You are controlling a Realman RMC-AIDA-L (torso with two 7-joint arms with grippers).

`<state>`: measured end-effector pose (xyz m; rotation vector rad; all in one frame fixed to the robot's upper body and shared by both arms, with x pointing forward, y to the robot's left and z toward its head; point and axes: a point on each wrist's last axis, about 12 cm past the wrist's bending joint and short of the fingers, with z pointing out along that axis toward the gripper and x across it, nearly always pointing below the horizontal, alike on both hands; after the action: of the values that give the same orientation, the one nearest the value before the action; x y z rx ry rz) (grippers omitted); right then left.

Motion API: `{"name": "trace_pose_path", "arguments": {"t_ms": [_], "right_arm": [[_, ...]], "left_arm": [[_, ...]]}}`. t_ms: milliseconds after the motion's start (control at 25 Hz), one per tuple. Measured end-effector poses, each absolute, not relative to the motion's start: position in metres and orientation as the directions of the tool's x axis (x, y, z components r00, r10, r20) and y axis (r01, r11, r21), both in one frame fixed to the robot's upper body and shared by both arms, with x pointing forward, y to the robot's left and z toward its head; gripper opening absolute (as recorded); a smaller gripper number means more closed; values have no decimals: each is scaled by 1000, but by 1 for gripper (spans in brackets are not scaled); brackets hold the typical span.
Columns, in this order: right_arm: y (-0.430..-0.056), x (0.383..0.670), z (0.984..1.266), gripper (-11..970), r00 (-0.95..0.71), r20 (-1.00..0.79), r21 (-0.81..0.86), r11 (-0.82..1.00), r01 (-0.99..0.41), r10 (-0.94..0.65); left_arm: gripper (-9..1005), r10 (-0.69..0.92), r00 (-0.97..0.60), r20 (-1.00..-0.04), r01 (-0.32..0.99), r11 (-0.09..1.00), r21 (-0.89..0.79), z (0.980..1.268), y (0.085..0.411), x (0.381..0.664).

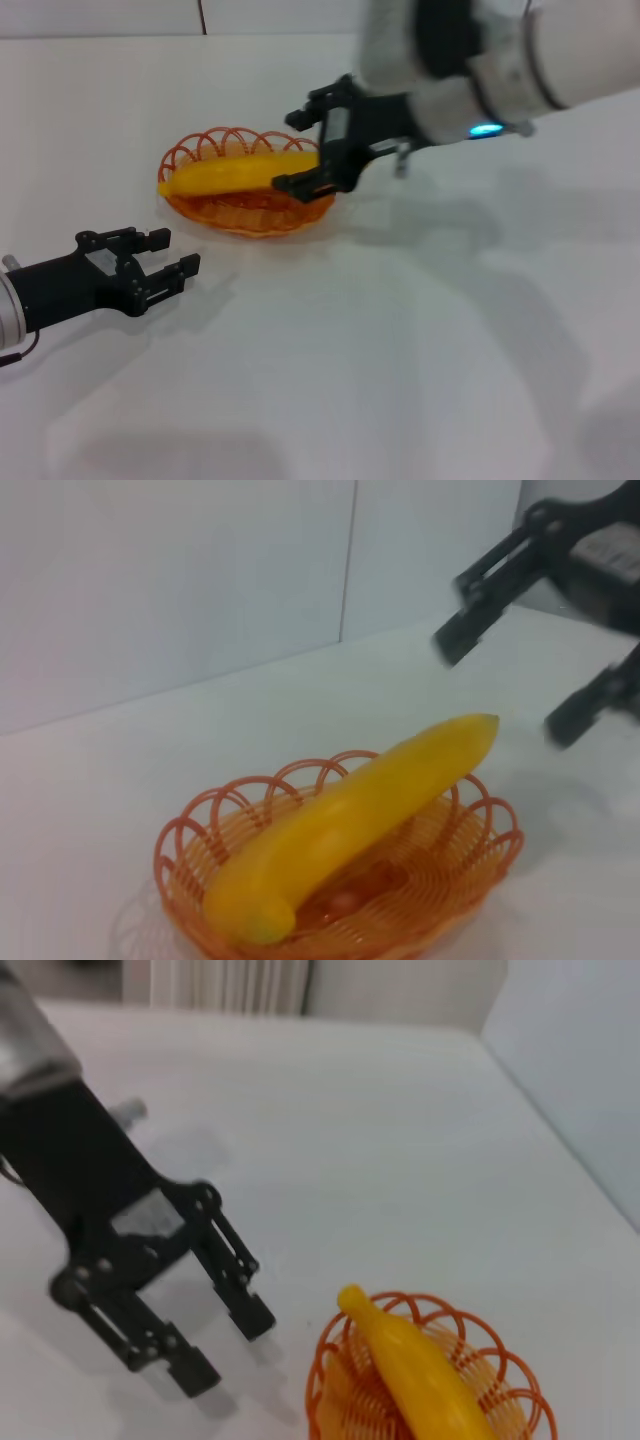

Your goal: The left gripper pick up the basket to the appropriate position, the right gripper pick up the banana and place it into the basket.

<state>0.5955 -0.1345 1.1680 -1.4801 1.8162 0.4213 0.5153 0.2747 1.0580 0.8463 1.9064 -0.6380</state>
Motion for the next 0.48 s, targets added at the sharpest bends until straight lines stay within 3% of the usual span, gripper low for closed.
{"name": "trace_pose_path", "arguments": {"t_ms": [200, 480], "right_arm": [[-181, 595, 1161, 750, -122, -789, -91, 310, -946, -602], [-226, 593, 1126, 748, -237, -823, 31, 377, -926, -516]], "left_arm": [[525, 293, -338, -894, 772, 629, -86, 1057, 275, 515], [525, 285, -338, -897, 770, 632, -89, 1058, 275, 515]]}}
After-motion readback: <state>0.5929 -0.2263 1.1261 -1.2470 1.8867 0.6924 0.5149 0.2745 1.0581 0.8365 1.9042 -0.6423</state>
